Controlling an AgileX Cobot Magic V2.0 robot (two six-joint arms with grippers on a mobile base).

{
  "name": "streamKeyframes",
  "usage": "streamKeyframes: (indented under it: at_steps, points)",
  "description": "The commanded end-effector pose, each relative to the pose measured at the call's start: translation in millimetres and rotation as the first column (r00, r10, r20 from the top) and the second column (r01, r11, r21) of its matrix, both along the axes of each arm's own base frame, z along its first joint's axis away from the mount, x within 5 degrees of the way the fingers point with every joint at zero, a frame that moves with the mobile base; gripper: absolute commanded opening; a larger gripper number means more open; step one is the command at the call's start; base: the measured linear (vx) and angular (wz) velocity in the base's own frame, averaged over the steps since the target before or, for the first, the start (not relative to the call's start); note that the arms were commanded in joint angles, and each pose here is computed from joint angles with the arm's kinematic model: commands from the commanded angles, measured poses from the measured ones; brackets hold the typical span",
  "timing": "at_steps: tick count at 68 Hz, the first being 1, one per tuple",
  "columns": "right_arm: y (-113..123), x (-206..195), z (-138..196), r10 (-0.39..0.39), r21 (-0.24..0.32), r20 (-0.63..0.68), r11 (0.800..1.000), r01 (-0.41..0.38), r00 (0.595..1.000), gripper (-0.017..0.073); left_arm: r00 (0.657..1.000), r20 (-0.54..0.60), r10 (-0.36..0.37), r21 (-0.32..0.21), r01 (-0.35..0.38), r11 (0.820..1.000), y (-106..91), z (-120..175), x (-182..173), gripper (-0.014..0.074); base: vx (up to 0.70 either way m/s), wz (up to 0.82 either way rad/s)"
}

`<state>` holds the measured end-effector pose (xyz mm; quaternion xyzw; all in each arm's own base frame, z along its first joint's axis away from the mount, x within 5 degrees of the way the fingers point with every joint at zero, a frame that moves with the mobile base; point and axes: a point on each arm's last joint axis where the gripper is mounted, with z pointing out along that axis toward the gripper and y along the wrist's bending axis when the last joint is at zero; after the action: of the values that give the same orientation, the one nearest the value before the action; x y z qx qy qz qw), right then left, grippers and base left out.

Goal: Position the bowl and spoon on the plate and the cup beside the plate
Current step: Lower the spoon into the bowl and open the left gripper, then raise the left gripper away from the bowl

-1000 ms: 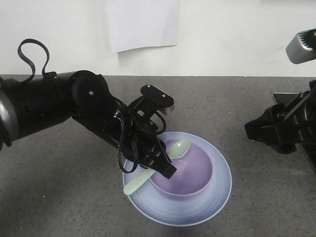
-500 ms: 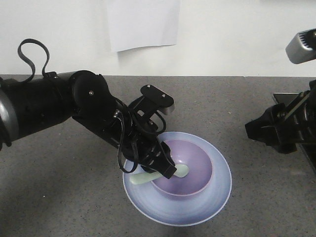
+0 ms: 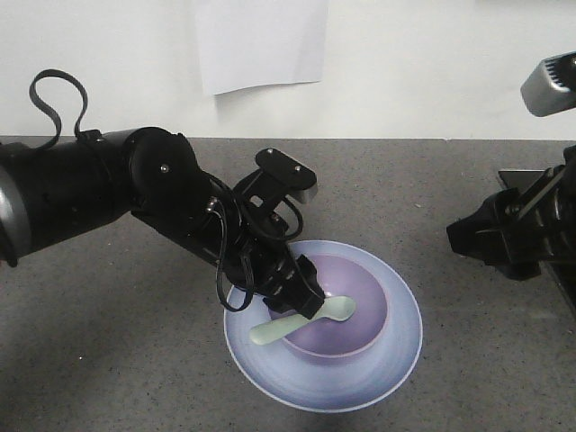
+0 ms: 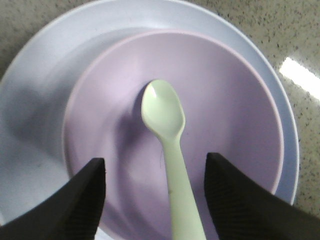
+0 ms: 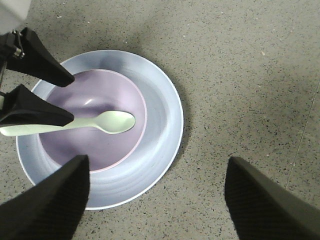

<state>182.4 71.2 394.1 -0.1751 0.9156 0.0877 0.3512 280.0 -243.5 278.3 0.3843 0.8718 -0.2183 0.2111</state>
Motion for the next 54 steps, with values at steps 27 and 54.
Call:
streamKeyframes:
  at_steps: [27, 54]
  points:
    - [-2, 0, 14, -0.037, 0.039, 0.079, 0.999, 0.034, 0.996, 0.0532, 0.915, 0.252, 0.314, -0.149, -0.284, 0.947, 58.6, 101, -18, 0.0427, 0.00, 0.00]
    - [-14, -13, 20, -0.088, -0.001, 0.099, 0.996, 0.089, 0.991, 0.0532, 0.679, 0.396, 0.618, -0.051, -0.655, 0.754, 167.9, 147, -41, 0.0427, 0.00, 0.00]
